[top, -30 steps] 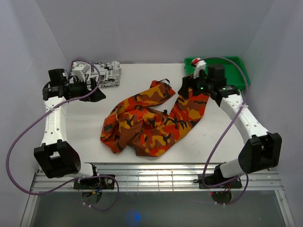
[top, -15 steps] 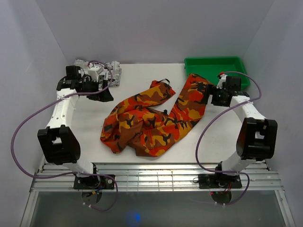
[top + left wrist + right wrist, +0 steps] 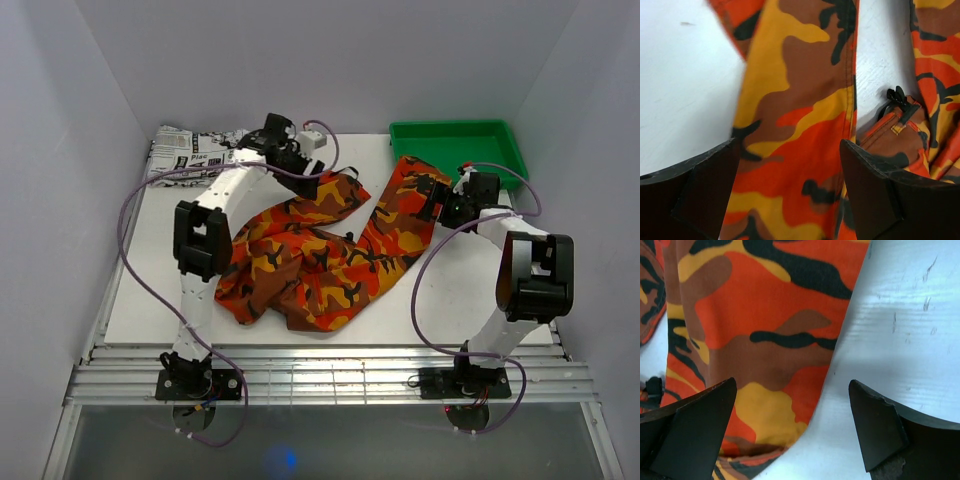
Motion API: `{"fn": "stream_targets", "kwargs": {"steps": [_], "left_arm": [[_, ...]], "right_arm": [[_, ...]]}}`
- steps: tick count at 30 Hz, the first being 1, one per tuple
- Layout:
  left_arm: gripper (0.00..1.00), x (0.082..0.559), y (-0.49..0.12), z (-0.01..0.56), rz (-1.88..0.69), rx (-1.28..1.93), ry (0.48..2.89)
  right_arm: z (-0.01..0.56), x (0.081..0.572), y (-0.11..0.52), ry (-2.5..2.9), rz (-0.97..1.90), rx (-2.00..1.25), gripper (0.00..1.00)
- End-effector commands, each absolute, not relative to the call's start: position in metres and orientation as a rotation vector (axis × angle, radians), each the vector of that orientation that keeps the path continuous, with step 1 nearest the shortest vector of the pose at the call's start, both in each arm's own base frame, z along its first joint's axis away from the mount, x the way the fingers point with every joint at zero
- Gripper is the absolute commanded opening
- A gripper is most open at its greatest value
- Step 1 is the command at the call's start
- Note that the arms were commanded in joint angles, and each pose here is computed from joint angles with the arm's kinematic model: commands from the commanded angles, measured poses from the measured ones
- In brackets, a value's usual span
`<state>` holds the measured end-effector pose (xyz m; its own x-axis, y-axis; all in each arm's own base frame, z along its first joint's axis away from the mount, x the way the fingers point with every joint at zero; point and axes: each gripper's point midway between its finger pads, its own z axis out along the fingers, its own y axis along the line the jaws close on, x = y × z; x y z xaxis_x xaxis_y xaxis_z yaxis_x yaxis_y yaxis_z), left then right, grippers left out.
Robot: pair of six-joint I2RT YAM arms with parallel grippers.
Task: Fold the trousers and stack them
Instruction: Flatten the trousers out
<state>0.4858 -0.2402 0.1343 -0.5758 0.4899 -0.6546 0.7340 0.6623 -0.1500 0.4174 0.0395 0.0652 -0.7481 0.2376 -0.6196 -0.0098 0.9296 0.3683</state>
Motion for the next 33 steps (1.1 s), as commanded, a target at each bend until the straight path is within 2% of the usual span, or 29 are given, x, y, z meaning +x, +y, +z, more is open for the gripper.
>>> {"fn": "stream_targets", "kwargs": {"steps": [1, 3, 7, 11, 14, 17, 18, 21, 22, 23, 25, 26, 28, 29, 30, 31, 33], "left_arm": [[0.91, 0.487, -0.261, 0.124, -0.422, 1.014, 2.295], [0.96, 0.490, -0.272, 0.113, -0.376, 1.016, 2.291], [0.97, 0.501, -0.285, 0.090, -0.310, 1.016, 2.278], [0.97, 0.511, -0.291, 0.075, -0.211, 1.010, 2.260], [0.96, 0.521, -0.294, 0.069, -0.186, 0.993, 2.237], [0.96, 0.529, -0.296, 0.066, -0.161, 0.992, 2.224], [0.96, 0.530, -0.297, 0.060, -0.156, 0.996, 2.228], [0.91, 0.534, -0.300, 0.051, -0.150, 1.002, 2.218], [0.87, 0.536, -0.299, 0.049, -0.138, 0.996, 2.215], [0.76, 0.537, -0.298, 0.046, -0.130, 0.996, 2.218], [0.62, 0.539, -0.296, 0.040, -0.110, 1.000, 2.222], [0.47, 0.539, -0.296, 0.039, -0.110, 1.004, 2.222], [0.33, 0.538, -0.297, 0.044, -0.123, 1.003, 2.216], [0.22, 0.539, -0.297, 0.049, -0.126, 1.001, 2.209], [0.05, 0.542, -0.300, 0.061, -0.134, 0.987, 2.189], [0.00, 0.545, -0.298, 0.083, -0.142, 0.953, 2.164], [0.00, 0.551, -0.299, 0.120, -0.181, 0.901, 2.111]], "right_arm": [[0.072, 0.444, 0.035, 2.273, 0.458, 0.211, 0.99], [0.070, 0.454, 0.033, 2.251, 0.443, 0.230, 1.00], [0.070, 0.468, 0.035, 2.214, 0.459, 0.241, 1.00], [0.066, 0.481, 0.038, 2.191, 0.443, 0.242, 0.91], [0.068, 0.489, 0.040, 2.158, 0.449, 0.225, 0.77], [0.081, 0.494, 0.049, 2.114, 0.511, 0.179, 0.45], [0.089, 0.495, 0.052, 2.099, 0.532, 0.162, 0.26], [0.121, 0.490, 0.065, 2.043, 0.615, 0.101, 0.08], [0.131, 0.486, 0.068, 2.024, 0.632, 0.084, 0.08], [0.139, 0.479, 0.073, 2.004, 0.661, 0.053, 0.08], [0.175, 0.470, 0.077, 1.932, 0.670, 0.010, 0.08], [0.189, 0.465, 0.080, 1.909, 0.686, -0.024, 0.08], [0.227, 0.456, 0.083, 1.834, 0.686, -0.068, 0.08], [0.241, 0.451, 0.086, 1.810, 0.700, -0.101, 0.08], [0.264, 0.445, 0.088, 1.774, 0.692, -0.134, 0.08], [0.274, 0.442, 0.089, 1.754, 0.692, -0.147, 0.08], [0.304, 0.430, 0.093, 1.703, 0.699, -0.194, 0.08]]}}
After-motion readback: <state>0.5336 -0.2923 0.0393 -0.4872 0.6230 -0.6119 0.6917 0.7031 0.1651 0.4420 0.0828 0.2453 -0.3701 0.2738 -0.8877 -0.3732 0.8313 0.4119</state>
